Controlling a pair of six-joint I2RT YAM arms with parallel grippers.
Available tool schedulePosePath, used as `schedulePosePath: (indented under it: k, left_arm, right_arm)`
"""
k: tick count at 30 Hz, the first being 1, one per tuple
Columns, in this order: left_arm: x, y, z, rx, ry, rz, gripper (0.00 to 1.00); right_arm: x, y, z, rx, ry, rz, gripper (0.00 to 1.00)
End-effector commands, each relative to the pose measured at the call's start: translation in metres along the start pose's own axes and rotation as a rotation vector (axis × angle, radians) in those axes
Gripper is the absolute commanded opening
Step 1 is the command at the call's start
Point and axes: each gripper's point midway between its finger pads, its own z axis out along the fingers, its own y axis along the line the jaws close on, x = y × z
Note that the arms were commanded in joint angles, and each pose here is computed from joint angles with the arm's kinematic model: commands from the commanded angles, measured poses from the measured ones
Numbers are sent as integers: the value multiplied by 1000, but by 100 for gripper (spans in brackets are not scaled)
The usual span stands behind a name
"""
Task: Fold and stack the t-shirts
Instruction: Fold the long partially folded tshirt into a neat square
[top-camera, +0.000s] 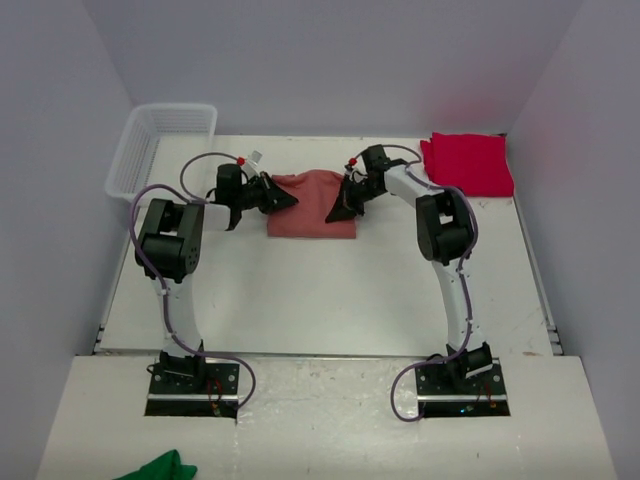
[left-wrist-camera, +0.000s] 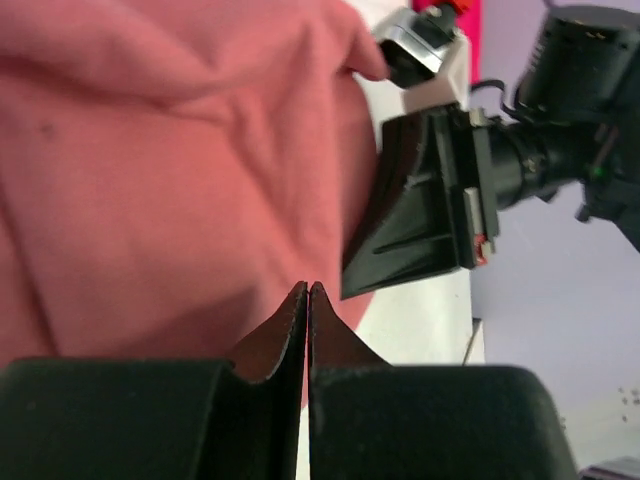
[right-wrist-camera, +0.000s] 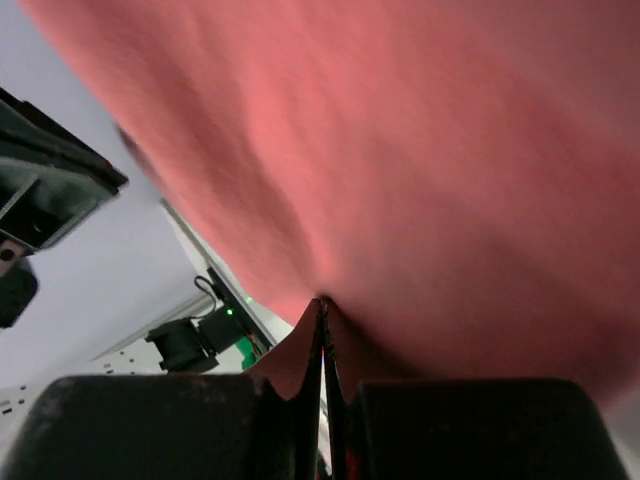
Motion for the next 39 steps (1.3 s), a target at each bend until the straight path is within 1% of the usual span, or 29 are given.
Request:
schedulePosePath:
  k: [1,2,3,5,6,7,10,12,15,16,17,19,20,21,23,25,26,27,28,29,30,31,32,33,34,35,37,38,39]
  left_arm:
    - [3,24,-4,-148,14,-15,0]
    - [6,30,-7,-191,17,-27,0]
    - [6,46,-10,-273,-3,-25,0]
    - [18,61,-18,-376,31,-46,0]
    - [15,72,-22,-457,13,-43,0]
    - [34,88,-32,-549,76,-83,0]
    - [54,100,-37,-637,132,-70,0]
    - [66,109,-44,-697,146,-75,0]
    - [83,111,-54,-729,164,-75,0]
    - [88,110,-55,-731,172,-70,0]
    - [99,111,-59,-739,191,-73,0]
    - [106,106,-63,-748,188,-55,0]
    - [114,105,-69,-754,194,-62,0]
    - [118,103,-70,-751,194,-64,0]
    - [136,103,-77,-771,211,-73,0]
    - [146,93,-79,-768,221,-48,0]
    - [157,94,-85,-783,238,-50,0]
    - [161,87,-87,-772,235,-52,0]
    - [170,83,-88,-767,249,-54,0]
    - [184,85,-97,-785,264,-73,0]
    - [185,76,-99,-771,250,-62,0]
    - [194,70,-101,-768,258,-48,0]
    - [207,72,-110,-791,264,-62,0]
    - [207,62,-113,-771,249,-53,0]
    - [223,62,-122,-777,273,-53,0]
    - [223,52,-124,-758,247,-59,0]
    - [241,49,-135,-759,266,-58,0]
    - [239,41,-136,-744,243,-58,0]
    - [244,39,-140,-747,251,-57,0]
  right_arm:
    - [19,-11,-4,81,36,62,0]
    - [21,-10,-8,98,21,53,0]
    - [29,-18,-8,122,32,68,0]
    - [37,-27,-13,181,25,70,0]
    - [39,-28,-14,192,26,69,0]
    - [40,-31,-16,204,28,66,0]
    - [49,-36,-17,232,37,72,0]
    - [58,-40,-17,257,48,77,0]
    - [73,-55,-16,321,62,92,0]
    - [76,-54,-19,332,49,85,0]
    - [87,-64,-16,348,66,94,0]
    - [98,-69,-17,362,65,100,0]
    - [108,-80,-14,372,74,116,0]
    - [111,-79,-15,367,63,118,0]
    - [127,-89,-10,373,70,126,0]
    - [135,-88,-10,369,57,118,0]
    - [149,-95,-5,384,71,116,0]
    - [154,-97,-4,391,68,113,0]
    - [170,-105,1,401,82,108,0]
    - [175,-104,1,401,76,102,0]
    - [182,-104,3,401,77,108,0]
    - [198,-110,8,407,95,98,0]
    - [204,-110,8,410,90,92,0]
    - [209,-112,9,417,81,96,0]
    - [223,-118,11,423,89,91,0]
    - [227,-114,9,418,78,77,0]
    - [242,-123,7,445,65,75,0]
    - [244,-122,5,448,55,69,0]
    - [244,-118,1,450,28,55,0]
